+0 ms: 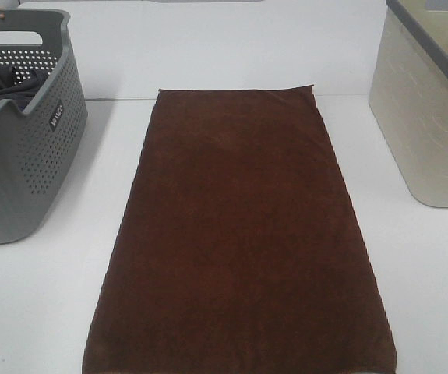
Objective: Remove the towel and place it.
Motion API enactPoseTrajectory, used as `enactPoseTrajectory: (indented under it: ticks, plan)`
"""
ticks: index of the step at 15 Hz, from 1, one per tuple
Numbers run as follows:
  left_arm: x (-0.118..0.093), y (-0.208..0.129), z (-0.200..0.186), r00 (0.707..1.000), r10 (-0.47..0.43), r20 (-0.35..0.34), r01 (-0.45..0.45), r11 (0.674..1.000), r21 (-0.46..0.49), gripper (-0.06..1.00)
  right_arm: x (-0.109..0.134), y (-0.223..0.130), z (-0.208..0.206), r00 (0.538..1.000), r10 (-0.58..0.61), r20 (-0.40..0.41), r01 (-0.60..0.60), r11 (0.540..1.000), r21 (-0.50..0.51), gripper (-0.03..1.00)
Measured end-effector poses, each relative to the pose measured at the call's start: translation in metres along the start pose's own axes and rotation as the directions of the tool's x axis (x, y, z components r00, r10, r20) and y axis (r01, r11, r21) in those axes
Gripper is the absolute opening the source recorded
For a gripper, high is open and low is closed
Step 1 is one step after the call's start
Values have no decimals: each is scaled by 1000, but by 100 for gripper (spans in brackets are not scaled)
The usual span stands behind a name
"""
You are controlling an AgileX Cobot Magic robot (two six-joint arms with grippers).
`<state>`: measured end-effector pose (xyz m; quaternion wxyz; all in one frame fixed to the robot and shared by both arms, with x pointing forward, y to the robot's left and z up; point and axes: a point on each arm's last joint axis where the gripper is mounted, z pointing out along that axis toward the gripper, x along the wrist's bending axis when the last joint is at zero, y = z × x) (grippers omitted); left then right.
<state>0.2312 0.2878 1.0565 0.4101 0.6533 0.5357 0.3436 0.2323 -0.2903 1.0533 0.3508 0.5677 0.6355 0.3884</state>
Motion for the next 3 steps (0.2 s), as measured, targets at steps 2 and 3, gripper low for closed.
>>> enactPoseTrajectory:
  ticks: [2,3]
  plan:
    - [0,0,0,1000,0,0,0,1000,0,68,0,0,0,1000,0,0,0,1000,0,57]
    - [0,0,0,1000,0,0,0,1000,0,68,0,0,0,1000,0,0,0,1000,0,57]
